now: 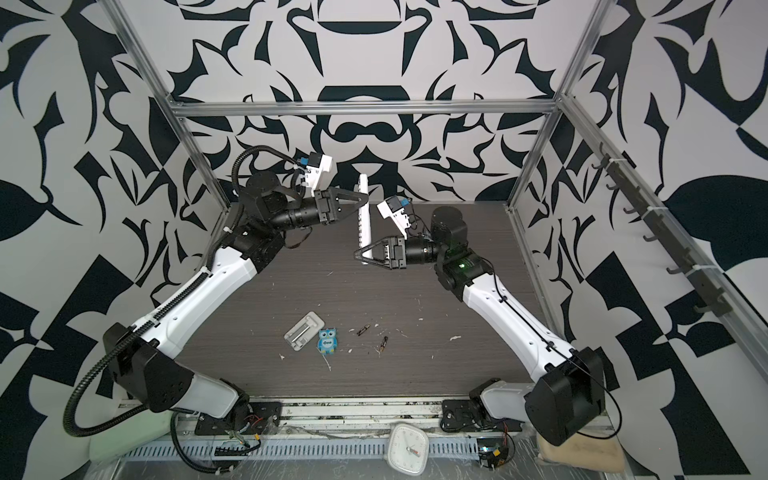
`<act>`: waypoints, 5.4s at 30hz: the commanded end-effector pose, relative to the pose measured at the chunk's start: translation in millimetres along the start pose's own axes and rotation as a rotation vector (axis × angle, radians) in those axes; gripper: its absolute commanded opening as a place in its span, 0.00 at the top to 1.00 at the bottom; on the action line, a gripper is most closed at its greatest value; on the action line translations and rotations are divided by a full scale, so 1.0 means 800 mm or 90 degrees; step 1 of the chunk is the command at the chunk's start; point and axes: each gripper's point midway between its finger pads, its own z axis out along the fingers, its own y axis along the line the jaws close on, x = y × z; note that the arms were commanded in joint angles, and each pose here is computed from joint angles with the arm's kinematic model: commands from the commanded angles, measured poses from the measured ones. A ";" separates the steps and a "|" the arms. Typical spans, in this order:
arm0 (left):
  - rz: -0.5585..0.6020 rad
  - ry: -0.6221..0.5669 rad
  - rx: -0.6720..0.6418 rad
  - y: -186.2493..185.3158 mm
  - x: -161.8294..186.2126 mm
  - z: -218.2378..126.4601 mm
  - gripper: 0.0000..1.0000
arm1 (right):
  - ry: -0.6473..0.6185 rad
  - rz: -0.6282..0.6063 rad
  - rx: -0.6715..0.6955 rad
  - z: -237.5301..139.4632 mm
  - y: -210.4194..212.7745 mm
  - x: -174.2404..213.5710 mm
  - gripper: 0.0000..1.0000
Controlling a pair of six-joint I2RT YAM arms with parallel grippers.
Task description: Load the batteries into the remote control
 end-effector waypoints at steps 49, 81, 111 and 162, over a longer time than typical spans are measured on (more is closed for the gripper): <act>-0.049 -0.181 -0.445 0.108 0.037 -0.012 0.32 | 0.082 -0.291 0.601 -0.040 -0.124 0.045 1.00; -0.025 -0.250 -0.516 0.126 0.044 -0.041 0.91 | 0.076 -0.247 0.582 -0.039 -0.106 0.048 0.25; 0.037 -0.362 -0.541 0.143 -0.005 -0.025 0.97 | -0.170 0.451 0.318 -0.093 -0.142 -0.004 0.01; -0.011 -0.298 -0.499 0.170 0.030 0.027 0.97 | -0.111 0.507 0.413 -0.086 -0.226 0.038 0.09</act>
